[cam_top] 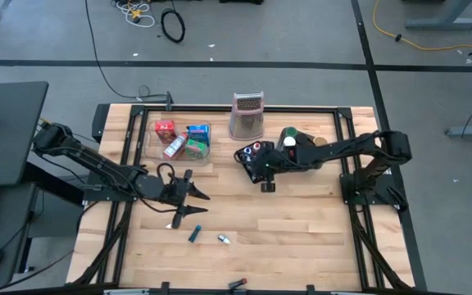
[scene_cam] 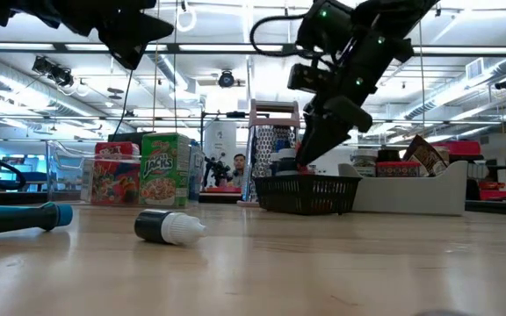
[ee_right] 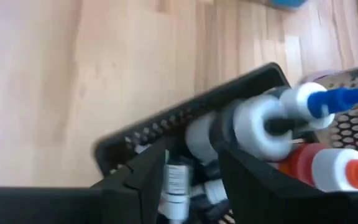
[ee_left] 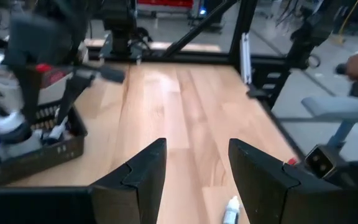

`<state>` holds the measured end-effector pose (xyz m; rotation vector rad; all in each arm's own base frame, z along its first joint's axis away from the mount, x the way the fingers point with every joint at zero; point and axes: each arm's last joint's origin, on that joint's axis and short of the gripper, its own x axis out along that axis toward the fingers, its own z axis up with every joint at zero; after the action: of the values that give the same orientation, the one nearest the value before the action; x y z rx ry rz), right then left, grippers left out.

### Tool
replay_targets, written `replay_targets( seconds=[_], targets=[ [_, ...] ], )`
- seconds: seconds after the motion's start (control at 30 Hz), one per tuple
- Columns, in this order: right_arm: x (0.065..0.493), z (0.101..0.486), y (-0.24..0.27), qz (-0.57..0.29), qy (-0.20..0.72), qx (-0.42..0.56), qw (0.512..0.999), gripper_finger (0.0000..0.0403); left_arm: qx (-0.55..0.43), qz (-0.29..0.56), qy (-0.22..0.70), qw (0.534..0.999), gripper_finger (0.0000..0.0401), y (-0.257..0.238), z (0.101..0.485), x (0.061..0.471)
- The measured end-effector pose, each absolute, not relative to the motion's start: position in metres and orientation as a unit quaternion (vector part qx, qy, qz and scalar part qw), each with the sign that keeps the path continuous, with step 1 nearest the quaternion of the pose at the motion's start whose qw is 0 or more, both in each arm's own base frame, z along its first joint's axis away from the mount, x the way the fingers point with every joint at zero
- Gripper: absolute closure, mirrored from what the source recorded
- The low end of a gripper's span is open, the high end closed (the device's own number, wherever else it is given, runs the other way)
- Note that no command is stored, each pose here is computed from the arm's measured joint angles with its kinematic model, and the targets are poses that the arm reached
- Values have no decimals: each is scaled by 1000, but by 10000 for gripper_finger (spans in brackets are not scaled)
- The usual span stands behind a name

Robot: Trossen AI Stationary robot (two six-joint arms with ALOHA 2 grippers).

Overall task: Pick & Place Kitchen Items
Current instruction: Put the small orange food coloring bottle into the black bin

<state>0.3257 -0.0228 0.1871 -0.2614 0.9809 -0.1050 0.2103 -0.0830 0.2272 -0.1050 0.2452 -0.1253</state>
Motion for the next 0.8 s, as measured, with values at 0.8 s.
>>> replay_targets(
  seconds=[0.8],
  targets=[
    [337,204,59,23,350,-94,932,254,-72,1,318,945,218,-84,188,205]
  ],
)
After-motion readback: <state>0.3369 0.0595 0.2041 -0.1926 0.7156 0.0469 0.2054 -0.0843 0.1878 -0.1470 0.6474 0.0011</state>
